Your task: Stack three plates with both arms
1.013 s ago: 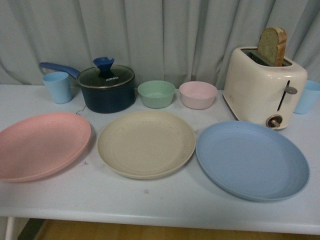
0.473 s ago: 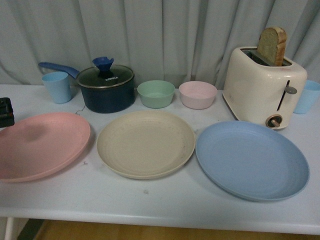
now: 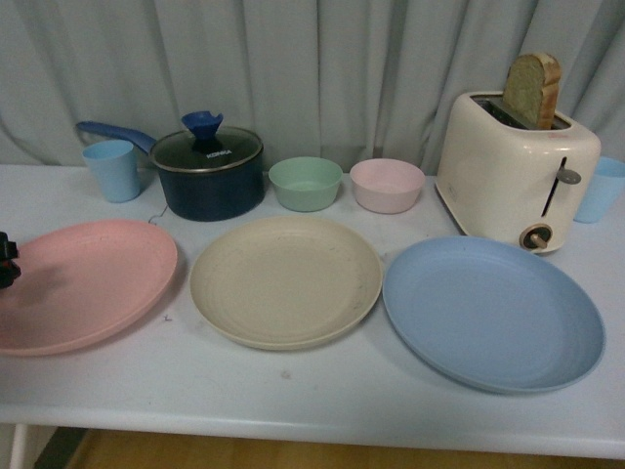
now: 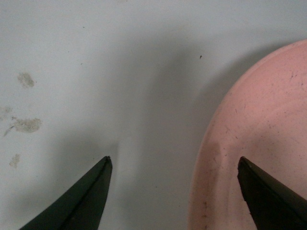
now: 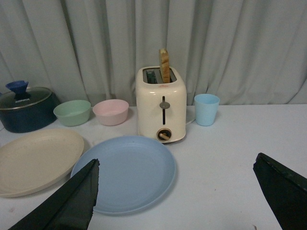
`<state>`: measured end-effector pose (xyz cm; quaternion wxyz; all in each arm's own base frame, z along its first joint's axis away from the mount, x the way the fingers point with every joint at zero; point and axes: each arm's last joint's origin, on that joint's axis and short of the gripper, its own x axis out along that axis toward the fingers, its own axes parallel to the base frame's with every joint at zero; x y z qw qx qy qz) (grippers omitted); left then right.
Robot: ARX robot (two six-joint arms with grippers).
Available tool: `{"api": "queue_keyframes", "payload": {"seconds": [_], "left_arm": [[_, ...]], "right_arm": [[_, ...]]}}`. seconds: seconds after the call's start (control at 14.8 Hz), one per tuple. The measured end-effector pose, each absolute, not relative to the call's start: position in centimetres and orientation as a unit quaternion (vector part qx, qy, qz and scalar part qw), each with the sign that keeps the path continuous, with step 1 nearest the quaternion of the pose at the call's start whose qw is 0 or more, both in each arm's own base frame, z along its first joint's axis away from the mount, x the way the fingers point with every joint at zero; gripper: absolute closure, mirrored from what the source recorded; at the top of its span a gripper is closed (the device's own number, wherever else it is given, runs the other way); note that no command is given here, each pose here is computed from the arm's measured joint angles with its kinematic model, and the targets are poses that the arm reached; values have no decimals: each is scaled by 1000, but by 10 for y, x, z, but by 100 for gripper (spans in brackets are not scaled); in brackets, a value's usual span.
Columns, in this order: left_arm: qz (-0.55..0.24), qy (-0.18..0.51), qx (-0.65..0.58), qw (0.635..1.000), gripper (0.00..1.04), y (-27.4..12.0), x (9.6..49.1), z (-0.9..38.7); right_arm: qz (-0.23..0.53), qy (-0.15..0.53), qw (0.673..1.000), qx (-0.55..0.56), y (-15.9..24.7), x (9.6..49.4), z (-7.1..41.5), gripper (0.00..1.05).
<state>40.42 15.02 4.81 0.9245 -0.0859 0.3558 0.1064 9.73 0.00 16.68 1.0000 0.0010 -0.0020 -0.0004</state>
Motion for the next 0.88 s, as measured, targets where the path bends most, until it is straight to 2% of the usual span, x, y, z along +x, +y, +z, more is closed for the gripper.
{"api": "queue_keyframes", "payload": {"seconds": [0.27,0.47,0.74,0.88], "left_arm": [[103,350,-73,928,75,150,405,49],[101,334,-77,934,102,152,404,64],[103,273,-57,955,102,150,393,130],[68,213,-38,974,102,123,379,182]], "right_arm": [[0,-2,1000,1,0,97,167,7],[0,-2,1000,1,0,97,167,7],[0,-2,1000,1,0,97,167,7],[0,-2,1000,1,0,97,167,7]]}}
